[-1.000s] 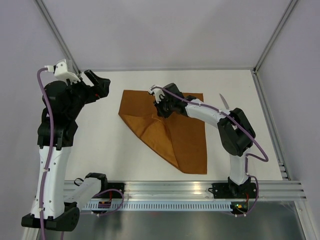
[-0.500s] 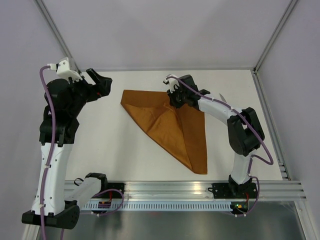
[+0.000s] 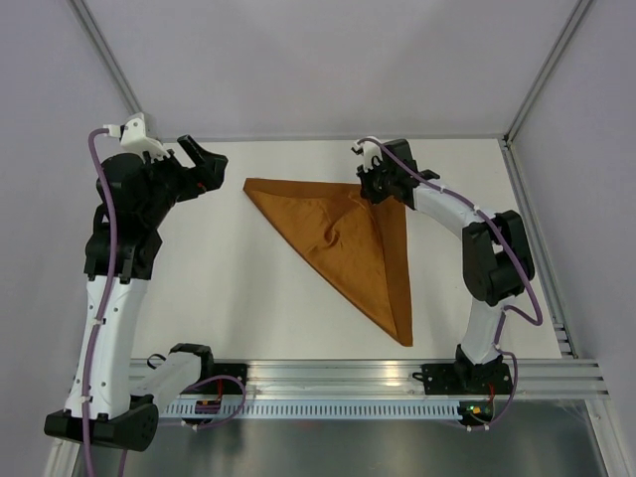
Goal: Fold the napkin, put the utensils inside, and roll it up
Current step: Fold the napkin at the center of the board.
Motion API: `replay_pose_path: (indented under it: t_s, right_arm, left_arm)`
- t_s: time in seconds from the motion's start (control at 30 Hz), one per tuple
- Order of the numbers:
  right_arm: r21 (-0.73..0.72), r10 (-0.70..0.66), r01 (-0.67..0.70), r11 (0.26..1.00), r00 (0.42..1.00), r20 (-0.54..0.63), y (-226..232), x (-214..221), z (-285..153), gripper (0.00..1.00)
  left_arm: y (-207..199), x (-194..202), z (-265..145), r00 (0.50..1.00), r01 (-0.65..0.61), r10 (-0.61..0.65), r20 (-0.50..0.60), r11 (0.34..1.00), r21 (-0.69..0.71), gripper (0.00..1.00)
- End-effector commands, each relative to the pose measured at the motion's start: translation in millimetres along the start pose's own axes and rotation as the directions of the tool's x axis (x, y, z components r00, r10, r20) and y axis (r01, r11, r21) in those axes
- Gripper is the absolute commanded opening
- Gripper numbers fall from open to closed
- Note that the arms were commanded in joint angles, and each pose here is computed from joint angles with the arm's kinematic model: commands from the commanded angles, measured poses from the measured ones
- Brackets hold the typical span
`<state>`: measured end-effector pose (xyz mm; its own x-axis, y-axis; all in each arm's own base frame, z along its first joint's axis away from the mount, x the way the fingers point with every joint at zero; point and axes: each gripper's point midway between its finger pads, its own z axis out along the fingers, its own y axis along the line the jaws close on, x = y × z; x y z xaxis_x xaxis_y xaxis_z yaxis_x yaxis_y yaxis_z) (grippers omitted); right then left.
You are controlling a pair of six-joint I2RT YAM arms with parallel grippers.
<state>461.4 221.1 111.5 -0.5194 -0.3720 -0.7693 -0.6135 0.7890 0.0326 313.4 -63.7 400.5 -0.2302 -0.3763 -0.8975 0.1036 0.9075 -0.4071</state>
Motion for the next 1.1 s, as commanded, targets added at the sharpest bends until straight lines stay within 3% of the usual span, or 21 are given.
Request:
replay_pose_path:
  t_s: [0.0, 1.07]
  right_arm:
    - [0.019, -0.022, 0.02, 1.0, 0.996, 0.092, -13, -33, -13, 0.0]
    - [0.092, 0.02, -0.029, 0.995, 0.995, 0.101, -66, -35, -10, 0.01]
  left_arm:
    - [-9, -5, 2, 0.999, 0.035, -0.036, 0.018, 0.999, 0.04, 1.0]
    - [-5, 5, 12, 0.999, 0.034, -0.034, -0.006, 0.999, 0.037, 1.0]
